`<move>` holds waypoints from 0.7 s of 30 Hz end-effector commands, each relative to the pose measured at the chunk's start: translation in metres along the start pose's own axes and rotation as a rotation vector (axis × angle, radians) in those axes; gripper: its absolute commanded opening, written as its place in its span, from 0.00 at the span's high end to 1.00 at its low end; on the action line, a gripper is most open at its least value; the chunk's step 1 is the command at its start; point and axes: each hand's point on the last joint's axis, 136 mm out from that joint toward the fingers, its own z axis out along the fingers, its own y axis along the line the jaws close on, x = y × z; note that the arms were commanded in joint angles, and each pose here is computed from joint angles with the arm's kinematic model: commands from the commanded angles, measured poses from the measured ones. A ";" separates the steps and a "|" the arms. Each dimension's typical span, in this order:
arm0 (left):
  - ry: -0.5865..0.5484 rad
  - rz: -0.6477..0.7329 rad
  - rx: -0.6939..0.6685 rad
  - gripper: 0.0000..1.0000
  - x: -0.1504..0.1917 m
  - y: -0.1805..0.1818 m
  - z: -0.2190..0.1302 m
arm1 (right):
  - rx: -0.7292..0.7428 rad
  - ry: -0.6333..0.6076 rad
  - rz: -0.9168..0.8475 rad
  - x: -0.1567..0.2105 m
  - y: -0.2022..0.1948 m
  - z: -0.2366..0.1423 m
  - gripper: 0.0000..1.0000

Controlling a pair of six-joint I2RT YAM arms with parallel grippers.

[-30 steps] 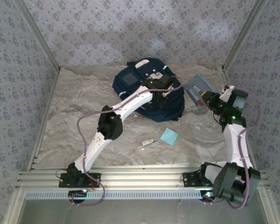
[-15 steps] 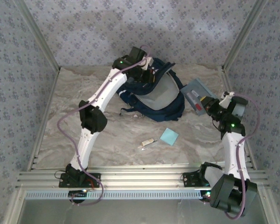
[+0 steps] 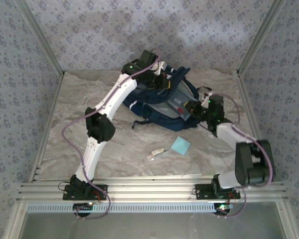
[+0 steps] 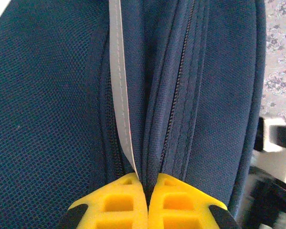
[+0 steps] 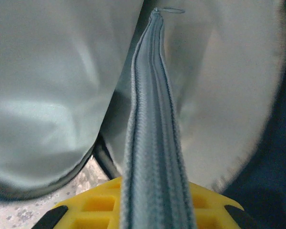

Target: Pack books, pencil case, and school supplies into a backpack

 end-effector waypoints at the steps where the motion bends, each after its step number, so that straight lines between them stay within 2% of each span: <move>1: -0.121 0.080 0.146 1.00 -0.021 -0.062 -0.052 | -0.143 -0.099 -0.080 -0.030 0.052 0.030 1.00; 4: -0.113 0.059 0.149 1.00 -0.020 -0.059 -0.047 | -0.154 -0.062 -0.084 -0.023 0.056 0.066 1.00; 5: -0.114 0.056 0.152 1.00 -0.020 -0.059 -0.046 | -0.153 -0.048 -0.076 -0.021 0.055 0.076 0.99; 6: -0.111 0.053 0.153 1.00 -0.019 -0.059 -0.044 | -0.157 -0.039 -0.074 -0.020 0.054 0.084 0.93; 7: -0.113 0.052 0.152 1.00 -0.019 -0.058 -0.044 | -0.153 -0.034 -0.067 -0.020 0.051 0.090 0.84; 9: -0.114 0.051 0.147 1.00 -0.019 -0.056 -0.043 | -0.132 -0.034 -0.045 -0.020 0.038 0.095 0.53; 11: -0.119 0.047 0.144 1.00 -0.022 -0.053 -0.043 | -0.103 -0.041 -0.035 -0.023 0.028 0.089 0.37; 12: -0.125 0.043 0.139 1.00 -0.024 -0.050 -0.044 | -0.086 -0.045 -0.036 -0.025 0.023 0.084 0.33; 15: -0.133 0.033 0.133 1.00 -0.027 -0.044 -0.042 | -0.016 -0.056 -0.081 -0.029 0.015 0.061 0.30; 21: -0.136 0.019 0.138 1.00 -0.031 -0.039 -0.034 | 0.260 -0.033 -0.250 -0.020 0.001 -0.008 0.25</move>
